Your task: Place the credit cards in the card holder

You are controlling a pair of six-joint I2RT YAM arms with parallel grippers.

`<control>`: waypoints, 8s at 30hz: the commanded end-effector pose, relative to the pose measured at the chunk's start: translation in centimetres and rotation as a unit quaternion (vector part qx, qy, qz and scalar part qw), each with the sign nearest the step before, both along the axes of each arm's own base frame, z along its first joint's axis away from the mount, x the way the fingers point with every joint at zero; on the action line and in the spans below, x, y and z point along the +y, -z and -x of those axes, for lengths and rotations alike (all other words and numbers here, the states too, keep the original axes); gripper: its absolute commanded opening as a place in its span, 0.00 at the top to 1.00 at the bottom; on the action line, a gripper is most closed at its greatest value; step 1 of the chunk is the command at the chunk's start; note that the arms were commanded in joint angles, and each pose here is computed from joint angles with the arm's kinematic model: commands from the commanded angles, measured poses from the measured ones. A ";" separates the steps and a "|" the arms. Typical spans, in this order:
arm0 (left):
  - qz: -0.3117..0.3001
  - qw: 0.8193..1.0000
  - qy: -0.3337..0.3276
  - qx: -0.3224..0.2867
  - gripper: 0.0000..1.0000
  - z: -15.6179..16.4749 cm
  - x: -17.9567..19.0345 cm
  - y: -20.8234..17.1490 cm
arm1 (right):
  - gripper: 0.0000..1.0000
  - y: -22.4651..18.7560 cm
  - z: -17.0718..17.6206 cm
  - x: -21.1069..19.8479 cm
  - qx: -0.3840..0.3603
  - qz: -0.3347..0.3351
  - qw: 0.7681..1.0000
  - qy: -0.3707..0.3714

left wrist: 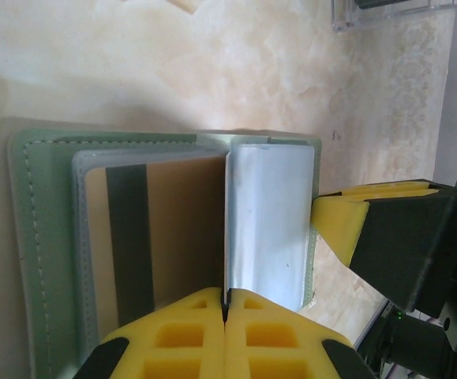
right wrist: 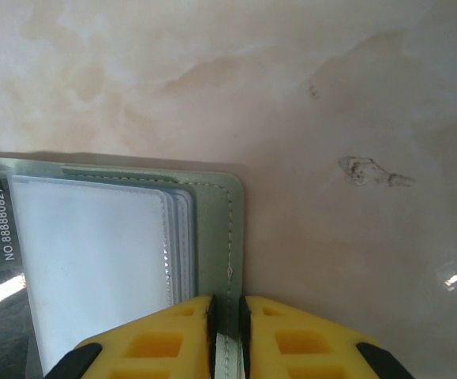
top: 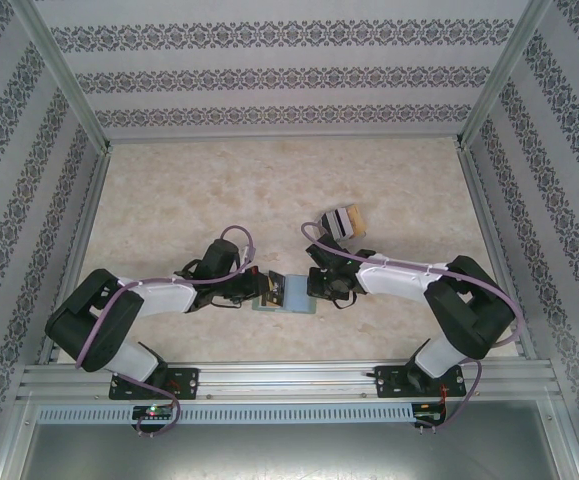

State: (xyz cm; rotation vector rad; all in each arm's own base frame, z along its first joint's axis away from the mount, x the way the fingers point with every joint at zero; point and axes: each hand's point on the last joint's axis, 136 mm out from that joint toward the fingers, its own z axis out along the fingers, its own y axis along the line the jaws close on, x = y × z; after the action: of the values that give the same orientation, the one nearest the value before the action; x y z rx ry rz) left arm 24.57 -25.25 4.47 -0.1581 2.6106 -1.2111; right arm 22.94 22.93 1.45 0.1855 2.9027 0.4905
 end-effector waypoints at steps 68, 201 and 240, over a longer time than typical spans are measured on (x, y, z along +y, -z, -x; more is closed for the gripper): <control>0.019 0.998 0.036 0.052 0.89 1.2 -5.0 1.9 | 0.81 2.3 0.7 -0.9 0.017 0.045 0.999 0.004; -0.017 0.992 -0.029 0.118 0.53 -17.3 -10.1 3.5 | 0.69 -7.7 -18.0 -10.5 -0.083 0.304 0.945 -0.087; 0.035 0.999 0.001 0.035 0.50 -18.2 -11.4 -4.6 | 0.98 -16.3 -14.1 -7.8 -0.170 0.093 0.981 0.027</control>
State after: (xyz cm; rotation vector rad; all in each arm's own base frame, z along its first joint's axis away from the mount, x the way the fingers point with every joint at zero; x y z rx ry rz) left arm 43.08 -36.53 4.95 -0.3041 2.6849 -1.3075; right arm 37.57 14.83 16.30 0.0231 2.6290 0.1003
